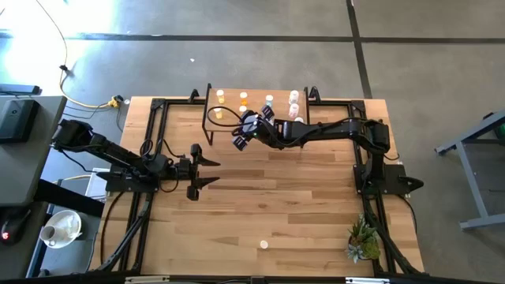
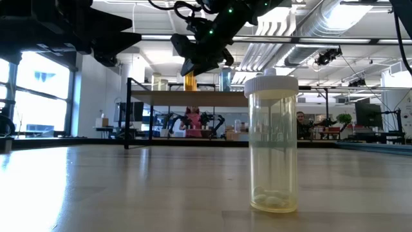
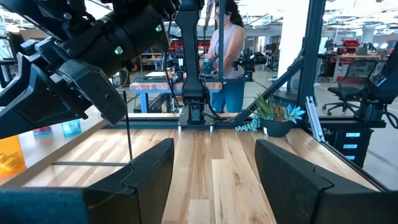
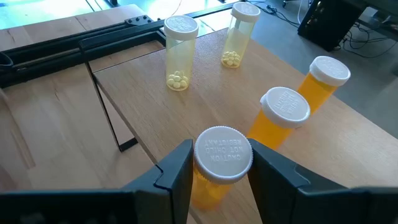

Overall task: Pick and place medicine bottles onto shelf by color
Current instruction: Put the orange pill bottle on the shelf aligned with the orange pill bottles

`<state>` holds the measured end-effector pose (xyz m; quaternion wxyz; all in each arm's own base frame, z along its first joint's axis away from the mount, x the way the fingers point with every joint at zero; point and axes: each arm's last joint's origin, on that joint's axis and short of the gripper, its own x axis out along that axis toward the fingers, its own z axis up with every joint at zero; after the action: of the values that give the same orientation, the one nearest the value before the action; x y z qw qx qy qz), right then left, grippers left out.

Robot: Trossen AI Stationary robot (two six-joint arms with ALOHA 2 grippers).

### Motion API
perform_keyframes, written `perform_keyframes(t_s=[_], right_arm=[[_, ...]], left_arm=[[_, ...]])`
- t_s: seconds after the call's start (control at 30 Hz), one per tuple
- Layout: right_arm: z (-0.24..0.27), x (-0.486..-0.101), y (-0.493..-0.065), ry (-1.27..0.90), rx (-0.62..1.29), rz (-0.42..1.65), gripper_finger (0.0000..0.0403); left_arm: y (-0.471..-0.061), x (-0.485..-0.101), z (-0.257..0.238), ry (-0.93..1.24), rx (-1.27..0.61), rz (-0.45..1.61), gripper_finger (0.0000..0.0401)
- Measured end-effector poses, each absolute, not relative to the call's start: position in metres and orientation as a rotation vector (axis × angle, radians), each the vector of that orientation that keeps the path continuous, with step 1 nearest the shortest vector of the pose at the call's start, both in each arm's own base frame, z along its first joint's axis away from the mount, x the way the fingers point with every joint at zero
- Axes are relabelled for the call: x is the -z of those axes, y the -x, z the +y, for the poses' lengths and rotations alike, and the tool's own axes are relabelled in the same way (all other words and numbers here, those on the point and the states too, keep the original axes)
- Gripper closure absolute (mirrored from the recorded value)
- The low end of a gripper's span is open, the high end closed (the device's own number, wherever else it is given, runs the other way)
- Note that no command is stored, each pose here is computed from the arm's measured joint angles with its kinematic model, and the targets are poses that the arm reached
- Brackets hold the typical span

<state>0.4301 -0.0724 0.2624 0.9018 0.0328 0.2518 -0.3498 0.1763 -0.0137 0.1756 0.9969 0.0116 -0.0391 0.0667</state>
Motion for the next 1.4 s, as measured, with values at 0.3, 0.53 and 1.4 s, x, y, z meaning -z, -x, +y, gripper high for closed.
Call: perform_keyframes(t_s=[0.3, 0.53, 1.4], right_arm=[[-0.0763, -0.2624, -0.4295, -0.086, 0.731, 0.516, 0.0267], [-0.0759, -0.2623, -0.4296, -0.092, 0.727, 0.515, 0.0267], [-0.0764, -0.2624, -0.4295, -0.115, 0.739, 0.505, 0.0267]], left_arm=[[-0.1763, -0.1756, -0.0137, -0.023, -0.133, -0.078, 0.0185], [-0.1763, -0.1756, -0.0137, -0.023, -0.133, -0.078, 0.0185], [-0.1763, -0.1756, -0.0138, -0.023, -0.132, -0.078, 0.0185]])
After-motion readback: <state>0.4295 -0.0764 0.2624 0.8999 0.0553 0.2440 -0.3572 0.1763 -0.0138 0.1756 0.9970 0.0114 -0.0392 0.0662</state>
